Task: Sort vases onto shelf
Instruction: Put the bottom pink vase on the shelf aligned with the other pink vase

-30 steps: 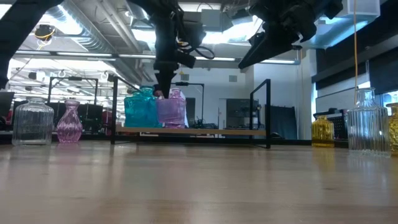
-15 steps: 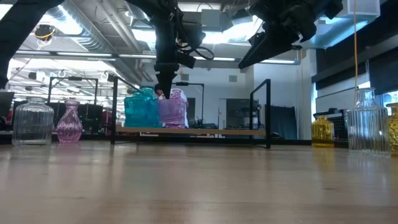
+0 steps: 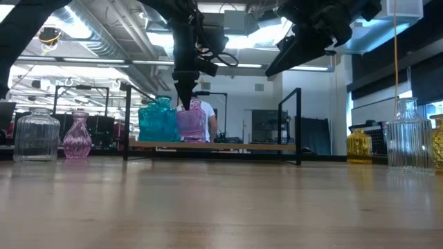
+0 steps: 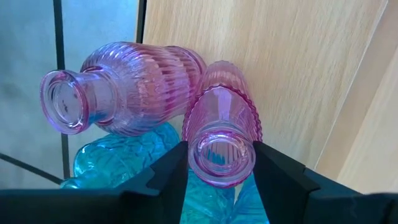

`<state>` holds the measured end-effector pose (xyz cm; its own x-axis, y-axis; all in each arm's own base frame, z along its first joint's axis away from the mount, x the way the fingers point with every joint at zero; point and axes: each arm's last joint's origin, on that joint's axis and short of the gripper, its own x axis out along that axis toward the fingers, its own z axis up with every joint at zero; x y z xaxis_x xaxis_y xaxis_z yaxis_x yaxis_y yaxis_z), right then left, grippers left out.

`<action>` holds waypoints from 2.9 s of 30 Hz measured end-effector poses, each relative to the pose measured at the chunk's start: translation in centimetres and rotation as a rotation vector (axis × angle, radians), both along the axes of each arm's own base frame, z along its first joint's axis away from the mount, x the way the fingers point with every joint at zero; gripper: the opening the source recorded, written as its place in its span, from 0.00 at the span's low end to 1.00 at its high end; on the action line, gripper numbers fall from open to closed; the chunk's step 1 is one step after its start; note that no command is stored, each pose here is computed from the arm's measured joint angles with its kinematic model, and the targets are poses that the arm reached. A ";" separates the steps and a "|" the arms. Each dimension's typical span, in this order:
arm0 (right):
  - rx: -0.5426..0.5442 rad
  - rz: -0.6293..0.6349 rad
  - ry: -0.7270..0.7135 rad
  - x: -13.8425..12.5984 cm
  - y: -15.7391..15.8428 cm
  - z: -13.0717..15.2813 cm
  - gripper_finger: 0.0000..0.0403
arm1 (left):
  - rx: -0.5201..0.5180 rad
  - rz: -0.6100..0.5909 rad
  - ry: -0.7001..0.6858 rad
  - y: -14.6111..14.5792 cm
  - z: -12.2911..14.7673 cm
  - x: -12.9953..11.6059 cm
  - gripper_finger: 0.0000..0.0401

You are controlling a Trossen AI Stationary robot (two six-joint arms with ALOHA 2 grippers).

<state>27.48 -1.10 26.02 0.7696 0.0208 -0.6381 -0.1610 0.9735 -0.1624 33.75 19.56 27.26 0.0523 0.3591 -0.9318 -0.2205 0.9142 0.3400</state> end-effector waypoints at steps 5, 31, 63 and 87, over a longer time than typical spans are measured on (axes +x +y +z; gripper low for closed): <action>0.000 0.000 0.000 0.0 0.0 0.0 0.47 | -0.040 -0.006 -0.022 0.0 0.0 0.0 0.41; 0.004 0.004 -0.013 0.1 0.0 0.1 0.47 | -0.020 0.003 0.012 0.2 -1.8 0.1 0.41; 0.003 0.003 -0.015 0.1 0.0 0.1 0.47 | -0.011 -0.013 0.017 0.5 -1.9 0.0 0.41; 0.005 0.001 -0.018 0.1 0.0 0.1 0.47 | -0.020 -0.014 0.021 0.4 -1.9 0.0 0.55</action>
